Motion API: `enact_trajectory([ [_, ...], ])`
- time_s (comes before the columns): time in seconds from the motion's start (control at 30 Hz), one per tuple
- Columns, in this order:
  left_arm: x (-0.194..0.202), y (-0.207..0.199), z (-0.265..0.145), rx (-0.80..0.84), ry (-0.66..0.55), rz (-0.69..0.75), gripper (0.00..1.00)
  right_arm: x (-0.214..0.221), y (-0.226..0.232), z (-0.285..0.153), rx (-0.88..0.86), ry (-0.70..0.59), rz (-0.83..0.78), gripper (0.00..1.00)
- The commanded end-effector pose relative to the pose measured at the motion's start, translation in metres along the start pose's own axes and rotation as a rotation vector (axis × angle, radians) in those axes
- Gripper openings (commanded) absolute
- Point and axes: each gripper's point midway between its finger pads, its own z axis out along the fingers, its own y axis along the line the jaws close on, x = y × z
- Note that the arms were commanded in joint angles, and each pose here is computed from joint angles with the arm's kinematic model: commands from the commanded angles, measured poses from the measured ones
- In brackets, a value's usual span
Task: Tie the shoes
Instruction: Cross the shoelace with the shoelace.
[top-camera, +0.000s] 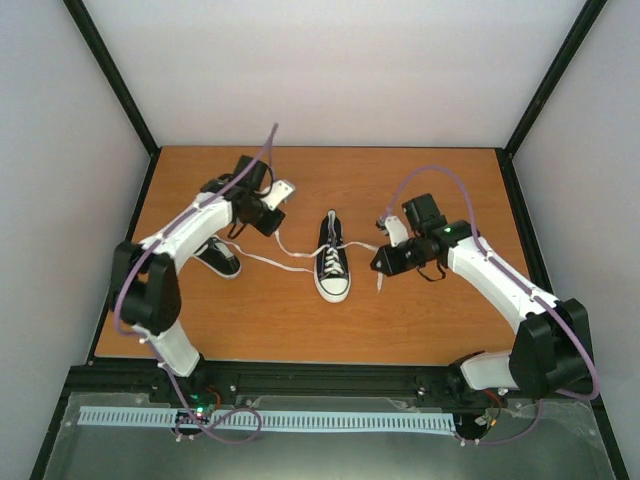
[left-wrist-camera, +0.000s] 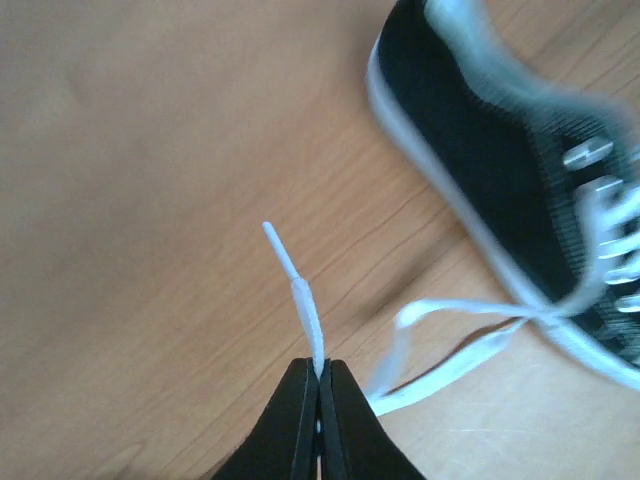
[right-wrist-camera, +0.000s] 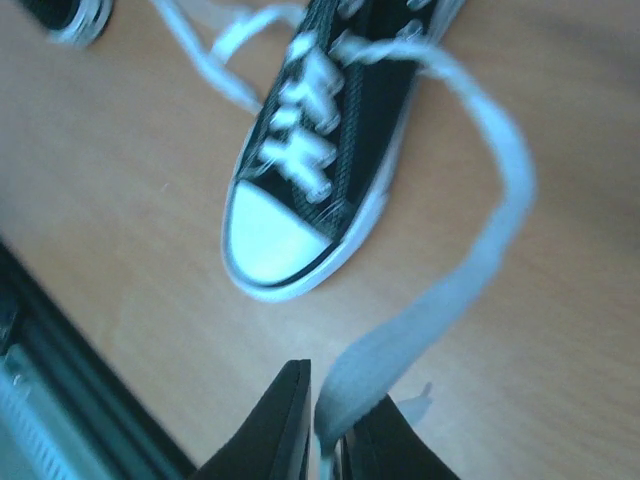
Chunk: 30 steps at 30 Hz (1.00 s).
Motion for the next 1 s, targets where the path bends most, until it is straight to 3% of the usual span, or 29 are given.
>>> enact_trajectory([
  [0.0, -0.039, -0.028, -0.077, 0.107, -0.192, 0.072, 0.01, 0.028, 0.044, 0.013, -0.181, 0.093, 0.063, 0.17],
  [0.07, -0.042, -0.031, -0.095, 0.105, -0.225, 0.09, 0.01, 0.029, 0.052, 0.021, -0.197, 0.124, 0.048, 0.36],
  [0.17, -0.044, -0.033, -0.112, 0.093, -0.256, 0.101, 0.01, 0.002, 0.042, 0.011, -0.069, 0.12, -0.045, 0.48],
  [0.3, -0.049, -0.031, -0.124, 0.07, -0.293, 0.107, 0.01, -0.071, 0.041, -0.035, 0.142, -0.049, -0.327, 0.6],
  [0.37, -0.051, -0.03, -0.126, 0.059, -0.306, 0.109, 0.01, -0.084, 0.062, -0.045, 0.117, -0.098, -0.567, 0.61],
  [0.47, -0.053, -0.028, -0.126, 0.052, -0.314, 0.109, 0.01, -0.063, 0.104, -0.04, -0.013, -0.116, -1.053, 0.67],
  [0.57, -0.054, -0.026, -0.127, 0.044, -0.324, 0.106, 0.01, -0.011, 0.111, -0.008, -0.029, 0.011, -1.599, 0.68],
  [0.6, -0.054, -0.025, -0.127, 0.042, -0.329, 0.106, 0.01, 0.004, 0.109, 0.004, -0.023, 0.061, -1.674, 0.67],
  [0.7, -0.051, -0.028, -0.13, 0.052, -0.345, 0.108, 0.01, 0.031, 0.081, 0.027, 0.073, 0.24, -1.693, 0.63],
  [0.77, -0.048, -0.031, -0.131, 0.057, -0.35, 0.117, 0.01, 0.045, 0.065, 0.033, 0.108, 0.293, -1.677, 0.63],
  [0.87, -0.046, -0.032, -0.131, 0.059, -0.354, 0.125, 0.01, 0.061, 0.049, 0.043, 0.131, 0.295, -1.654, 0.63],
  [0.97, -0.045, -0.032, -0.129, 0.07, -0.347, 0.118, 0.01, 0.068, 0.05, 0.059, 0.059, 0.236, -1.534, 0.65],
])
